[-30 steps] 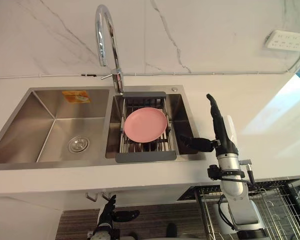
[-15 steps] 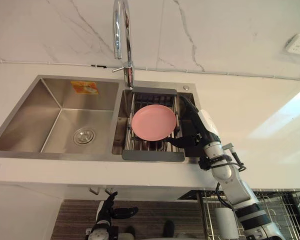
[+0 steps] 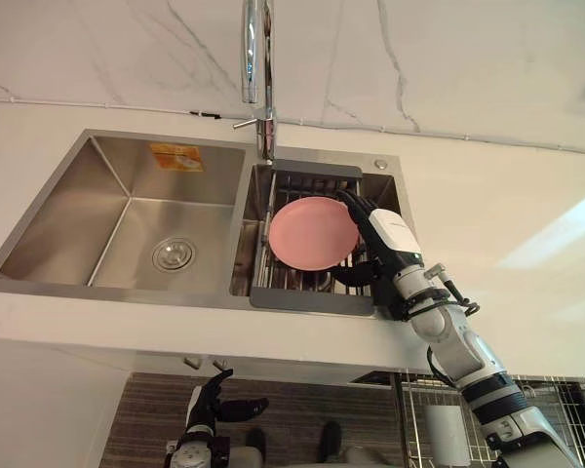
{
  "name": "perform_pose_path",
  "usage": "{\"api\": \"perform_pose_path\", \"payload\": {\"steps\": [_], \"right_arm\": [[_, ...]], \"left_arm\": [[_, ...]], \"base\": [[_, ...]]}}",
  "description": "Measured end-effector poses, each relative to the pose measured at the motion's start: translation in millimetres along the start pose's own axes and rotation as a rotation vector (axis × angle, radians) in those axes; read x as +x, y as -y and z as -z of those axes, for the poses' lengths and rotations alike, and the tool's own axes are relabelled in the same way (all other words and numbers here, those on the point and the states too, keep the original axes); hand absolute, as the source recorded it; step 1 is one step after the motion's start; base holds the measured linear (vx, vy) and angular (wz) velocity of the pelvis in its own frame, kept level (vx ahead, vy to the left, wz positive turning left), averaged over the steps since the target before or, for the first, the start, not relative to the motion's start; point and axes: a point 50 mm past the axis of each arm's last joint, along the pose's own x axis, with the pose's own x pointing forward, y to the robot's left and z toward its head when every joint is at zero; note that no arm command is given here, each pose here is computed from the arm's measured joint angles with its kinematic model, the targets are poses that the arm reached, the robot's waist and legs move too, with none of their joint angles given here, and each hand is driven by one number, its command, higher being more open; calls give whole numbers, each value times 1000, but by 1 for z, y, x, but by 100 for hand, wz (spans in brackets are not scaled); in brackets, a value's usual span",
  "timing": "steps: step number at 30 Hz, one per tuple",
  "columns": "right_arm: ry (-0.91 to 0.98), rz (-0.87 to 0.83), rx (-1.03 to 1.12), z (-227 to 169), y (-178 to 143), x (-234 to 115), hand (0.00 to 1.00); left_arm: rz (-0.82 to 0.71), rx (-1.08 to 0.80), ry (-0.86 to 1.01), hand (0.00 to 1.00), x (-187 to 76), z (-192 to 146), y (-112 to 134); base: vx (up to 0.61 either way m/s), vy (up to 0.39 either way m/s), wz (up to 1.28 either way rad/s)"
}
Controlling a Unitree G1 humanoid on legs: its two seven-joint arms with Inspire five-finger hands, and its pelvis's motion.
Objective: Walk over to the sink, pick up the cup, carry it to the dishwasher, place the cup inside the dishwasher, then close the dishwasher door
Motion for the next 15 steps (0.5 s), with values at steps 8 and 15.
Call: {"api": "perform_pose_path", "payload": {"steps": [8,15], "right_arm": [[33,55,-137,-5,15,17,100],[40,119,-202,-7,25,24,100]], "left_arm": [[-16,-10,46,100,1,-9,0],[-22,-23,54,100,3,-12,0]], "base": [[-34,-10,5],[-45,-9,5]]}}
